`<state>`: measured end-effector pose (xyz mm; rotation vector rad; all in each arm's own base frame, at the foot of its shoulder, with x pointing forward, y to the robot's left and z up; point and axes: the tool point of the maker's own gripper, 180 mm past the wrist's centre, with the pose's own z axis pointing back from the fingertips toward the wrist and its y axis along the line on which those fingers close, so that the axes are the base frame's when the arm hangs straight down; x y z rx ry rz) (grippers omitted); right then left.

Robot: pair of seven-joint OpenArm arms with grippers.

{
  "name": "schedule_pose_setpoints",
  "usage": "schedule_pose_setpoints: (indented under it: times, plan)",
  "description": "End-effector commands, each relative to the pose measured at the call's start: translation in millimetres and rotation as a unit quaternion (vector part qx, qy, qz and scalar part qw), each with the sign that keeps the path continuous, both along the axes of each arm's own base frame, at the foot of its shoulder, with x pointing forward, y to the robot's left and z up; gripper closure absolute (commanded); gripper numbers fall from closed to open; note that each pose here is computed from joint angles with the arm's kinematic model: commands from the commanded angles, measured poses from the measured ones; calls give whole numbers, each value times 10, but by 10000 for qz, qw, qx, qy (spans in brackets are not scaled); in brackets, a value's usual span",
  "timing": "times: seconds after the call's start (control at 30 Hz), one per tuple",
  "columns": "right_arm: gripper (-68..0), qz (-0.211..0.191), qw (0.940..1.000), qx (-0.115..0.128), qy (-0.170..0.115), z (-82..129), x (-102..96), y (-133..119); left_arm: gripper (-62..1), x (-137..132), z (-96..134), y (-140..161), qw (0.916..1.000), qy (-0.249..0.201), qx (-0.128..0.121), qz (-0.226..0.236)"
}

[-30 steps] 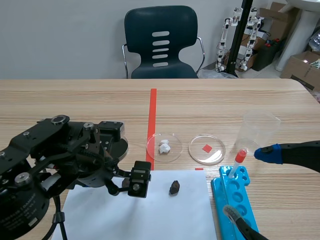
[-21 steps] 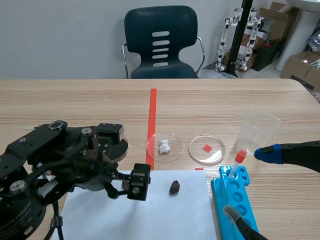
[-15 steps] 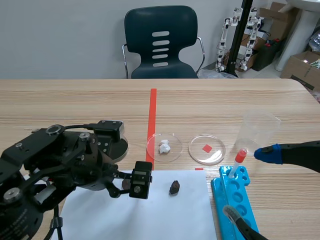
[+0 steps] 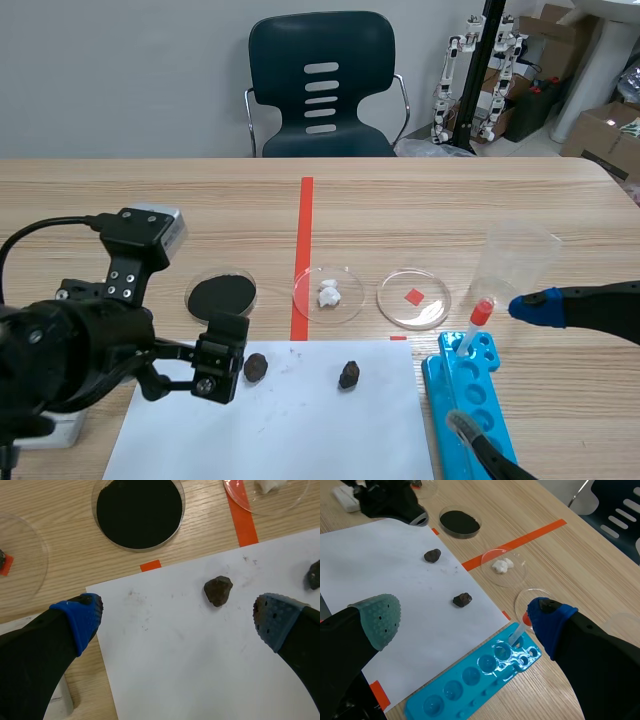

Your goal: Return to the home posture

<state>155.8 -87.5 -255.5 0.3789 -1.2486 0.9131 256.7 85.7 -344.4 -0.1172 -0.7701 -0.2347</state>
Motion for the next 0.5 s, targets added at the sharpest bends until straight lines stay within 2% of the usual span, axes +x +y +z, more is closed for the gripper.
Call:
schedule_pose_setpoints:
  times: [0.0, 0.27, 0.47]
  plan:
    - [-529, -5, 9999, 96, -46, 44, 12, 16, -623, -70, 70, 3, 9998, -167, -90, -87]
    - [-529, -5, 9999, 96, -46, 44, 12, 16, -623, -437, 403, 148, 9941, -928, -350, -431]
    - [-529, -5, 9999, 96, -46, 44, 12, 16, -623, -699, 637, 264, 9889, -1366, -187, -562]
